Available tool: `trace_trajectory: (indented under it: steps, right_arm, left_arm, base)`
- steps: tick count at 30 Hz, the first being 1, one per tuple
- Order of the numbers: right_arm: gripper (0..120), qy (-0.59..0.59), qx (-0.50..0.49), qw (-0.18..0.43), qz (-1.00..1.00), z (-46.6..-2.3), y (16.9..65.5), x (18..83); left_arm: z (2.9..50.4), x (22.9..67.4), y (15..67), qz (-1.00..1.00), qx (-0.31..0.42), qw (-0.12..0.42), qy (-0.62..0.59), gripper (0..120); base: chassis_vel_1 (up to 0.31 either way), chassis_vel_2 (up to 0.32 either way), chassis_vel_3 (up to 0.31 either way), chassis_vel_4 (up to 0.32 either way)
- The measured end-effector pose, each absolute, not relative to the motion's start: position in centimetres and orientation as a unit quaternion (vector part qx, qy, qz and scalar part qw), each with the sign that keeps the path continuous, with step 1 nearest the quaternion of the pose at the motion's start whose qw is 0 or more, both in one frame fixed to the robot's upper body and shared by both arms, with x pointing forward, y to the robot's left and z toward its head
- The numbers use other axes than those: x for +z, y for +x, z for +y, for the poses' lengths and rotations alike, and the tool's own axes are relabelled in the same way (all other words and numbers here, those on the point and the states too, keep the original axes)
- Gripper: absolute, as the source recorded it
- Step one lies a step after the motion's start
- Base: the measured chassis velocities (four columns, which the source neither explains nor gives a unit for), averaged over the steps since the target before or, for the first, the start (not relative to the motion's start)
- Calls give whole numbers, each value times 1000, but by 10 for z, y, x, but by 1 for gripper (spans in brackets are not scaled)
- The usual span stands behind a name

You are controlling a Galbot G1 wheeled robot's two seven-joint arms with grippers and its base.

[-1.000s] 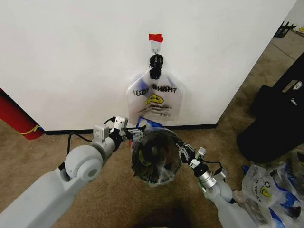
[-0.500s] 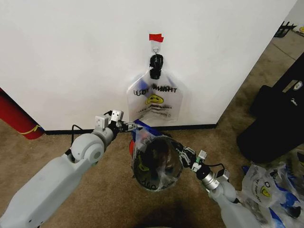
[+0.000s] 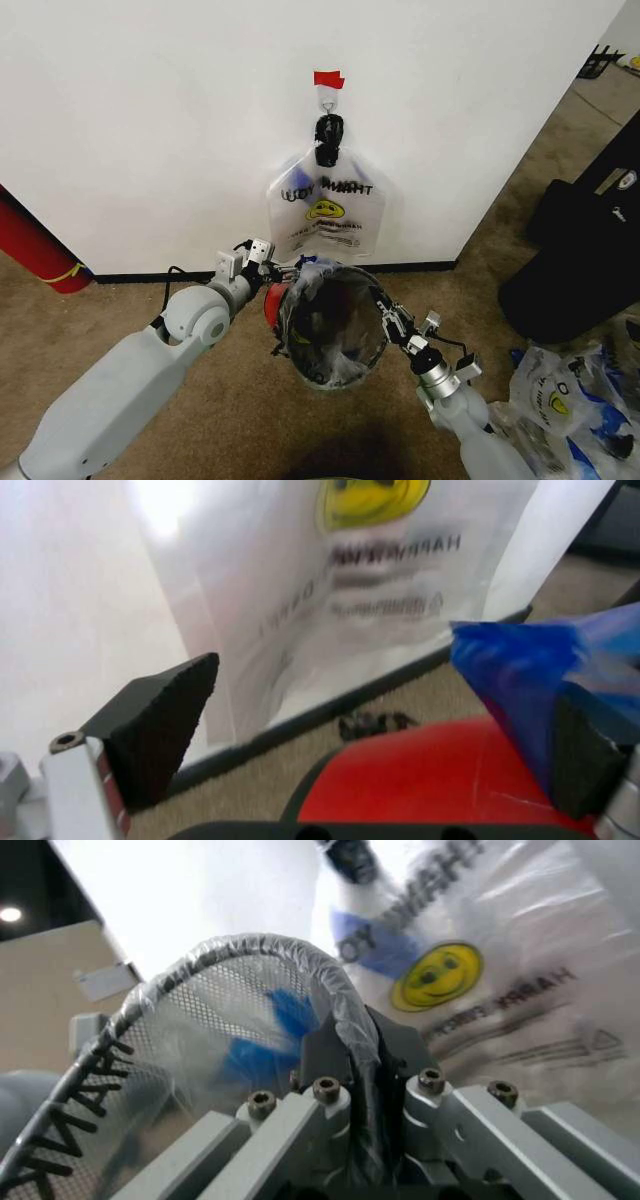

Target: Pick up the garbage bag from the wall and place it over the trash bin.

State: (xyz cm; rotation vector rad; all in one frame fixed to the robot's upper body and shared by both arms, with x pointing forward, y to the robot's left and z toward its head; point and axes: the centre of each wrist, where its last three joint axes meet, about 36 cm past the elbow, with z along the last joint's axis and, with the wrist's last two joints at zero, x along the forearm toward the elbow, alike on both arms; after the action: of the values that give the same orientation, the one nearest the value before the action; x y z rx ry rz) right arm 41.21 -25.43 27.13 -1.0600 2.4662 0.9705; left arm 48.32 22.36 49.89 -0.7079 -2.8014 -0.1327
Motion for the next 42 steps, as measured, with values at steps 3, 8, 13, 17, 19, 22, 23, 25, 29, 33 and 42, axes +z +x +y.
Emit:
trace_trajectory:
  steps: [3,8,13,17,19,22,23,25,29,33,42]
  right_arm:
    - [0,-354,345,138,858,-248,412,271]
    - [0,-343,324,133,872,-244,415,265]
    - [0,-343,283,143,884,-246,426,263]
    - [0,-355,242,154,890,-247,434,264]
    - [0,-357,233,158,891,-247,437,266]
    - [0,-349,234,159,893,-246,438,267]
    - [0,-334,237,156,899,-246,437,267]
    - [0,-316,242,149,905,-246,434,265]
    - [0,-239,276,113,924,-238,418,264]
    - [0,-125,334,52,933,-222,407,282]
    - [0,-7,428,-28,903,-185,399,356]
  left_arm:
    - [228,497,483,-962,-50,97,-252,100]
    - [236,500,481,-961,-59,89,-257,100]
    - [239,506,477,-956,-63,97,-268,100]
    - [239,511,474,-954,-56,106,-276,100]
    - [239,512,474,-954,-56,106,-277,100]
    - [240,511,473,-955,-56,103,-271,100]
    - [240,508,471,-962,-62,94,-249,100]
    - [236,508,465,-973,-68,75,-208,100]
    - [220,516,442,-987,-58,40,-142,100]
    - [217,511,412,-989,-60,35,-128,100]
    - [202,483,342,-974,-26,150,-170,100]
  base:
    - [0,0,0,0]
    - [0,0,0,0]
    - [0,0,0,0]
    - [0,0,0,0]
    - [0,0,0,0]
    - [0,0,0,0]
    - [0,0,0,0]
    - [0,0,0,0]
    - [0,0,0,0]
    - [0,0,0,0]
    - [0,0,0,0]
